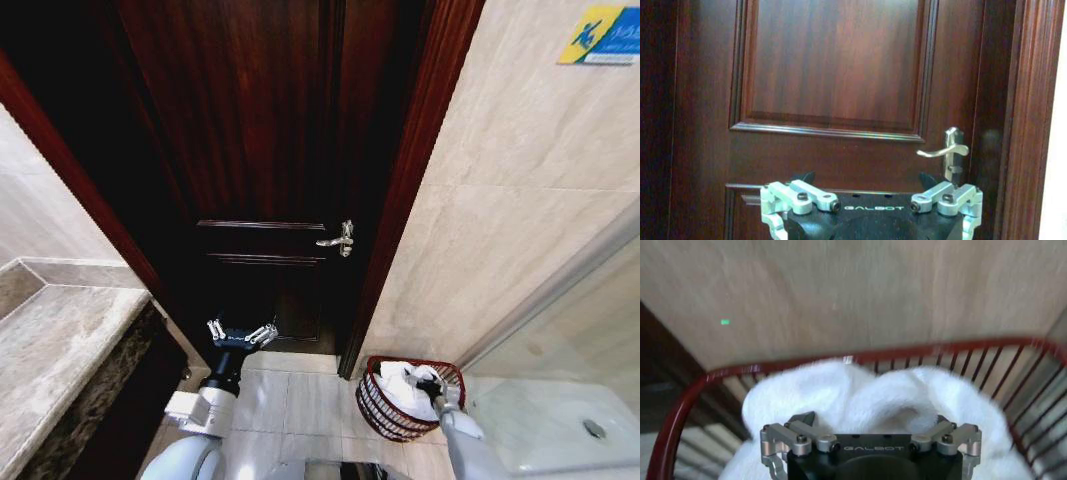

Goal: Discard the used towel into the hamper.

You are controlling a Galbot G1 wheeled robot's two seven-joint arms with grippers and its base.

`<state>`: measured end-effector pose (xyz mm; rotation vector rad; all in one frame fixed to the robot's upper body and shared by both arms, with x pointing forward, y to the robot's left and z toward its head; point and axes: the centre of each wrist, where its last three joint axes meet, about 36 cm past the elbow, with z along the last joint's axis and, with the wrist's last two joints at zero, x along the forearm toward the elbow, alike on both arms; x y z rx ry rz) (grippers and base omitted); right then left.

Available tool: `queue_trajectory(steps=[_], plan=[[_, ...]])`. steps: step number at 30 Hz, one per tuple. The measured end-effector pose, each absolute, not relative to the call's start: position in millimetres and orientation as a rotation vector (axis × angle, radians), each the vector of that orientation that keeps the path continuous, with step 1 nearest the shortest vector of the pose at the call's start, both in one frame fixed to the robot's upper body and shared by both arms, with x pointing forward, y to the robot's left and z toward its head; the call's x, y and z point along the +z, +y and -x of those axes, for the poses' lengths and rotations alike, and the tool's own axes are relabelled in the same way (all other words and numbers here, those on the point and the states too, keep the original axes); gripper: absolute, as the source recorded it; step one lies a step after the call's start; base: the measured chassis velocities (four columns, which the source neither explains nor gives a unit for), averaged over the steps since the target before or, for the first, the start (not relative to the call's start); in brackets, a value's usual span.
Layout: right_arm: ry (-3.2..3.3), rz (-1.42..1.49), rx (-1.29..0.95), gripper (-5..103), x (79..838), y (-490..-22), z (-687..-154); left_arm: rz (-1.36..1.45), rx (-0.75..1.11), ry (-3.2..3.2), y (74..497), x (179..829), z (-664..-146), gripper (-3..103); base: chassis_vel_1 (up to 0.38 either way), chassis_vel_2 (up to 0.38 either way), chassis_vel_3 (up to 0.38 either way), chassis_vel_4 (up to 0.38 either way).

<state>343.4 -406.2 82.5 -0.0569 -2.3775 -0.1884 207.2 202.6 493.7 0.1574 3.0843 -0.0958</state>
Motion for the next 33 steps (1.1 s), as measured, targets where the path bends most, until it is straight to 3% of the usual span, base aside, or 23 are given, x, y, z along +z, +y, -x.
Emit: queue_trajectory(steps=[21,33], plan=[[-2.162,0.147,-0.238,100,75.8,-395.0,-372.8,-0.157,-0.096,3.084,202.6,493.8,-207.2,100,0.0,0.0,0.0,0.0],[-2.437,0.045,-0.135,100,141.8,-418.8,-305.2,-0.158,-0.096,3.084,202.6,493.8,-207.2,100,0.0,0.0,0.0,0.0]])
